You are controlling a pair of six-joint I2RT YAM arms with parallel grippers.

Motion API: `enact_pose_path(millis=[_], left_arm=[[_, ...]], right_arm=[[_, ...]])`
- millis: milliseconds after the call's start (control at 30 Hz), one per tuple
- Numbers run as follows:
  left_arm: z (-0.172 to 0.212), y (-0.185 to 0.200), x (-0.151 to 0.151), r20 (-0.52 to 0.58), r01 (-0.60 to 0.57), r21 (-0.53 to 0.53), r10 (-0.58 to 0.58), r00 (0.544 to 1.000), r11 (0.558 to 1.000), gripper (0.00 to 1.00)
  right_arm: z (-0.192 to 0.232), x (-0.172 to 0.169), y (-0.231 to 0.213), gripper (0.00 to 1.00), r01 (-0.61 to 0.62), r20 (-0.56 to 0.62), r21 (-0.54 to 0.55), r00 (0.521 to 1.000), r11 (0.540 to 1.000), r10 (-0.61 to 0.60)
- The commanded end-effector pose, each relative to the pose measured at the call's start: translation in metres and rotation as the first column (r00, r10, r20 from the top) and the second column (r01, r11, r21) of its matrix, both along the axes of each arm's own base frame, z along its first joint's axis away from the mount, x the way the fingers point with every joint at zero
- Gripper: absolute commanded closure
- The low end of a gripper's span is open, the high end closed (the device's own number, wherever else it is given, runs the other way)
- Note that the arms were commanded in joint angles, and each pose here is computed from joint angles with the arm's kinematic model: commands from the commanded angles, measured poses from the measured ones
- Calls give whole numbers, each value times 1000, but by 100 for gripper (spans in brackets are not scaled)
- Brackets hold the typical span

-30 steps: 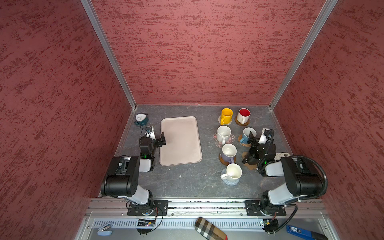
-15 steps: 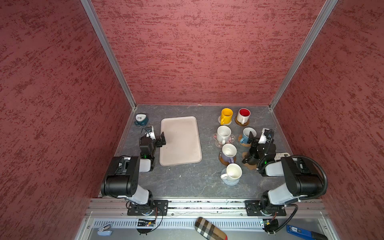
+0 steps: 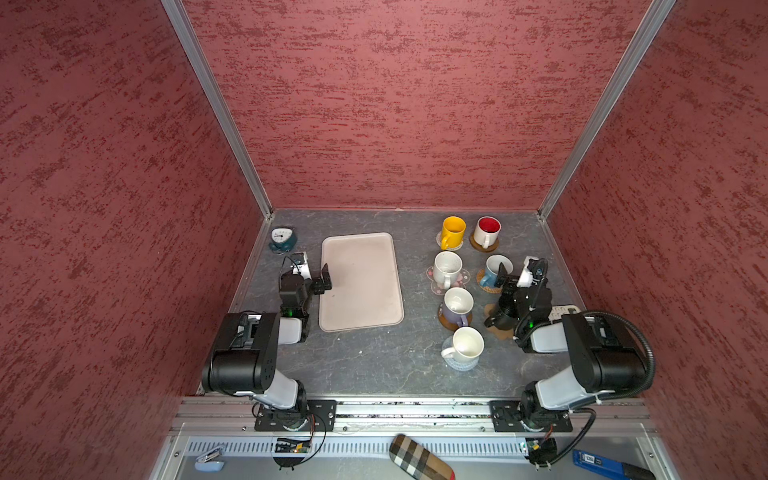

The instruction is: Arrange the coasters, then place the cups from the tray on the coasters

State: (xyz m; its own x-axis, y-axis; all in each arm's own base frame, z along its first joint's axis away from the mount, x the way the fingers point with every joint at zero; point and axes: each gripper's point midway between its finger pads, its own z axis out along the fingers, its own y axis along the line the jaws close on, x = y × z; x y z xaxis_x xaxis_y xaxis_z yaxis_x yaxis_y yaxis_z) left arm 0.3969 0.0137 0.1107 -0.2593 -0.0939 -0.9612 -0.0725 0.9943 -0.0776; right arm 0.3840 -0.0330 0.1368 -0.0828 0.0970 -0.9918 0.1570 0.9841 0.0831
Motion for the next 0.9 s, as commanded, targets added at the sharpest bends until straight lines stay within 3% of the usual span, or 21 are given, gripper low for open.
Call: enact_pose_path(millis=[0, 733, 867], left_arm=[[3, 0, 4, 9, -3, 0, 3, 1000, 1000, 0], [3, 0, 4, 10, -4, 0, 4, 1000, 1000, 1], [10, -6, -14, 95, 21, 15, -22, 995, 1000, 0]], right_arm=[[-3, 2, -3, 1, 12, -14, -11, 1000, 1000, -12], [-2, 2, 1, 1, -14, -10, -18, 1000, 1000, 14], [8, -24, -9, 1, 51, 93, 1, 994, 999, -51]])
